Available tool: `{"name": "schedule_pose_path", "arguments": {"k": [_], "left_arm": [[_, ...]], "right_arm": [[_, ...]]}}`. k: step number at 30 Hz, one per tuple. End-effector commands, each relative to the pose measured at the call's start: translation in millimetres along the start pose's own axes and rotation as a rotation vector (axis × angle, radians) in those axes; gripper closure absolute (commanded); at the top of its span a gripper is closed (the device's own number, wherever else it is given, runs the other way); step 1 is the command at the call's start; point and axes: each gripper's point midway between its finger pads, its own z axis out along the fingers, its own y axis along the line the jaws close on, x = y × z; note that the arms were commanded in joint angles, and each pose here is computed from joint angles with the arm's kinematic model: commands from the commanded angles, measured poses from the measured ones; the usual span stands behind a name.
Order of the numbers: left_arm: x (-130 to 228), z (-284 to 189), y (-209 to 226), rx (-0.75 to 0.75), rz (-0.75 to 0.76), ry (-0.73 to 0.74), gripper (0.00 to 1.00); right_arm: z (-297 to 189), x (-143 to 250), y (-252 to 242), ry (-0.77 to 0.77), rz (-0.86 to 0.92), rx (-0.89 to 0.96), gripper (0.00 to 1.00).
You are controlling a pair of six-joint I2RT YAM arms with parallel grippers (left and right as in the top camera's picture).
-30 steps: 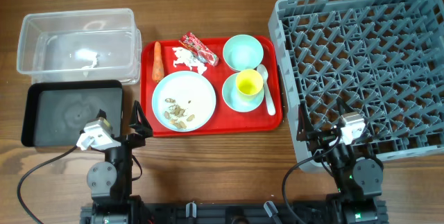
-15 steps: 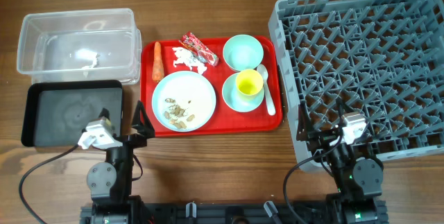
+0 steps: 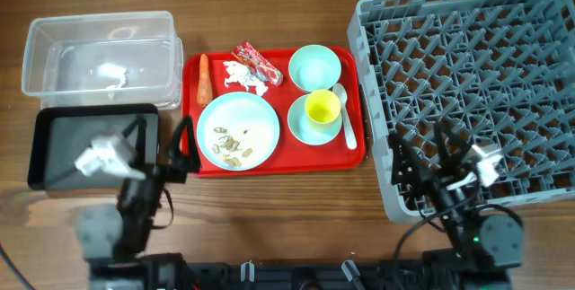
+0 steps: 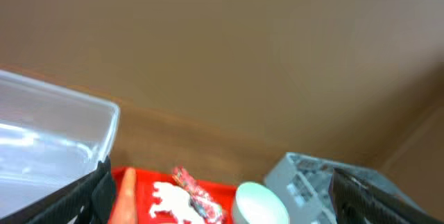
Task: Sort waste into correct bins and load items into the dishwasher rack
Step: 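Reach the left gripper to the yellow cup and grasp it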
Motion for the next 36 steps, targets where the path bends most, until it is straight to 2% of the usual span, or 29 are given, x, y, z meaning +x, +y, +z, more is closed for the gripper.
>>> {"name": "schedule_pose_path", "arguments": {"k": [1, 5, 9, 15, 18, 22, 24, 25, 28, 31, 32, 35, 36], "left_arm": [[-26.3, 23.4, -33.9, 0.048, -0.059, 0.200, 0.00], [-35.3, 59.1, -56.9, 0.057, -0.166, 0.491, 0.00], [-35.9, 87.8, -79.8, 0.073, -0.175, 0.671, 0.00], [-12.0, 122.5, -121.8, 0.228, -0.220, 0.801, 0.00], [20.6, 134.5, -126.8, 0.203, -0.197, 0.873, 0.01], [91.8, 147.3, -113.8, 0.016, -0.057, 0.999, 0.01], [131.2, 151.8, -104.3, -0.085, 0.037, 1.058, 0.05], [144.7, 152.4, -102.9, -0.104, 0.061, 1.083, 0.09], [192.7, 152.7, -104.1, -0.124, 0.113, 1.178, 0.10], [231.6, 153.6, -102.7, -0.132, 0.138, 1.249, 0.16], [247.5, 156.0, -100.8, -0.135, 0.146, 1.270, 0.20], [265.7, 160.7, -101.4, -0.126, 0.152, 1.282, 0.32], [268.9, 161.1, -101.5, -0.125, 0.154, 1.285, 0.38]], "right_arm": [[1.8, -26.1, 17.1, 0.101, -0.013, 0.021, 0.00], [10.5, -36.4, 7.2, 0.330, -0.061, 0.178, 0.00], [25.7, -43.7, 4.6, 0.527, -0.116, 0.237, 0.00], [55.8, -30.3, 12.1, 0.740, -0.023, 0.194, 0.00], [64.3, -14.6, 4.0, 0.801, 0.007, 0.209, 0.00], [73.1, 2.2, -6.7, 0.854, 0.103, 0.267, 0.00], [75.3, 7.7, -10.0, 0.874, 0.109, 0.275, 0.00], [75.8, 8.6, -10.6, 0.877, 0.110, 0.276, 0.00], [75.7, 9.8, -12.0, 0.882, 0.110, 0.282, 0.00], [74.4, 10.9, -12.1, 0.888, 0.112, 0.285, 0.00], [73.5, 12.0, -12.5, 0.893, 0.114, 0.287, 0.00], [70.3, 14.1, -13.6, 0.907, 0.113, 0.296, 0.00], [69.4, 14.5, -14.8, 0.909, 0.111, 0.304, 0.00]]}}
